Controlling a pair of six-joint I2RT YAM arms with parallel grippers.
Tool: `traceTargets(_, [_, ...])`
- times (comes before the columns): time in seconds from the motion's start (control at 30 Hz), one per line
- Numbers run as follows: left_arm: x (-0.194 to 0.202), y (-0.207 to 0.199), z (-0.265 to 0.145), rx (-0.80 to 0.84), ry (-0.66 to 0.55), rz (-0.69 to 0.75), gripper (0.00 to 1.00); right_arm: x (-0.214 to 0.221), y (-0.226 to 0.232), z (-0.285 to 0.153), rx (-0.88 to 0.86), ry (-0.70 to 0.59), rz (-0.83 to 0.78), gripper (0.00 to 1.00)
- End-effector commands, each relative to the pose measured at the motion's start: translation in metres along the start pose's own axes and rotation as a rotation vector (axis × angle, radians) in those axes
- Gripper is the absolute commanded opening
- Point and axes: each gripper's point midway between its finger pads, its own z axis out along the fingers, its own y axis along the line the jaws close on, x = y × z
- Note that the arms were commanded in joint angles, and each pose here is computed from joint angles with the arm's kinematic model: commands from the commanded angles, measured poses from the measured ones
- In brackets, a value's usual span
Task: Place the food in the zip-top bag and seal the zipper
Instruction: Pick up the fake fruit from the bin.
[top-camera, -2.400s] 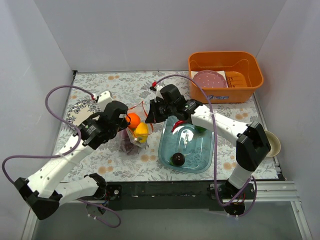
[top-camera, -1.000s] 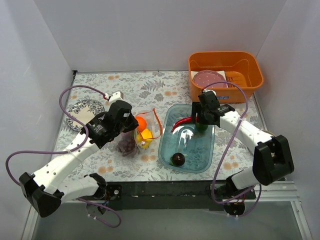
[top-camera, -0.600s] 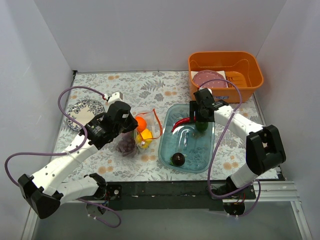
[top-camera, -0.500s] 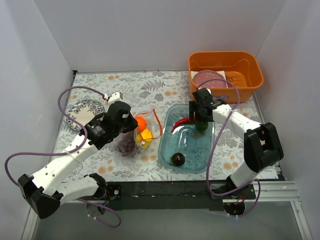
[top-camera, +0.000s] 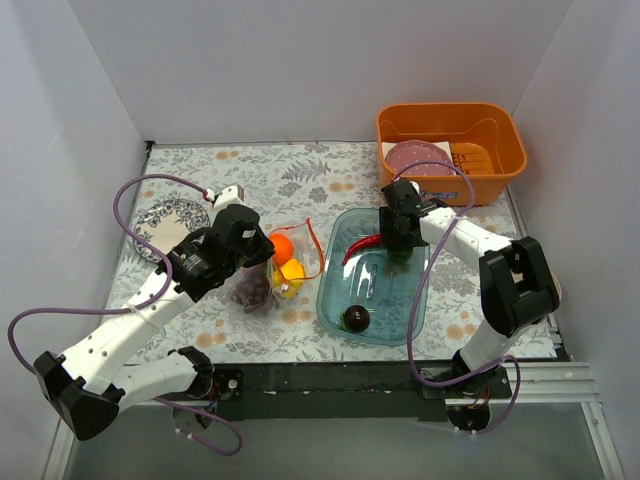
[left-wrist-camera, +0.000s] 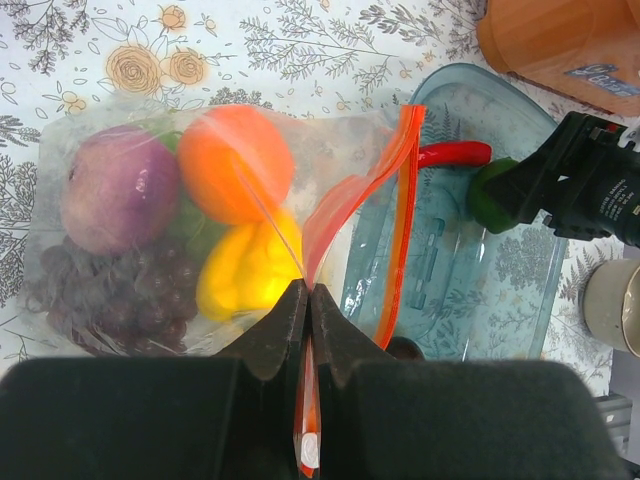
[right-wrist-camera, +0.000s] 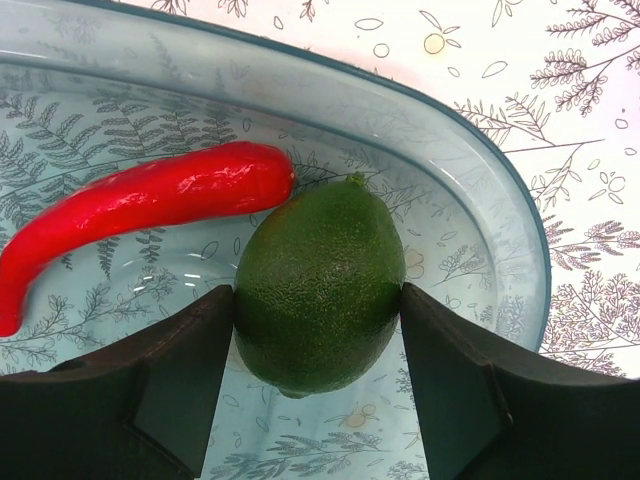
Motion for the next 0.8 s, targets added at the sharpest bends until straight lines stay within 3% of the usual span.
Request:
traceTargets(0.0, [-0.007,-0.002,-0.006,0.030,-0.030,-0.005,0.00,-0.004,0.005,-0.006,-0.049,-0.018,0.017,0.74])
traceTargets(0.53, [-0.006,-0.004,-0.004,0.030,-0.023,-0.006,0.00,0.021,0.016,-0.003,-0.131,0.016,-0.003,0.78])
traceTargets(0.63, [-0.007,-0.005,-0.005,0.035,-0.020,-0.004,0.00,0.019,0.019,-0.002,-0.145,0.021,-0.017,0.72])
traceTargets(0.77, [-0.008,-0.004,-0.006,0.028,-0.025,0.000,0.00,0.016,0.023,-0.005,-0.168,0.017,-0.020,0.48])
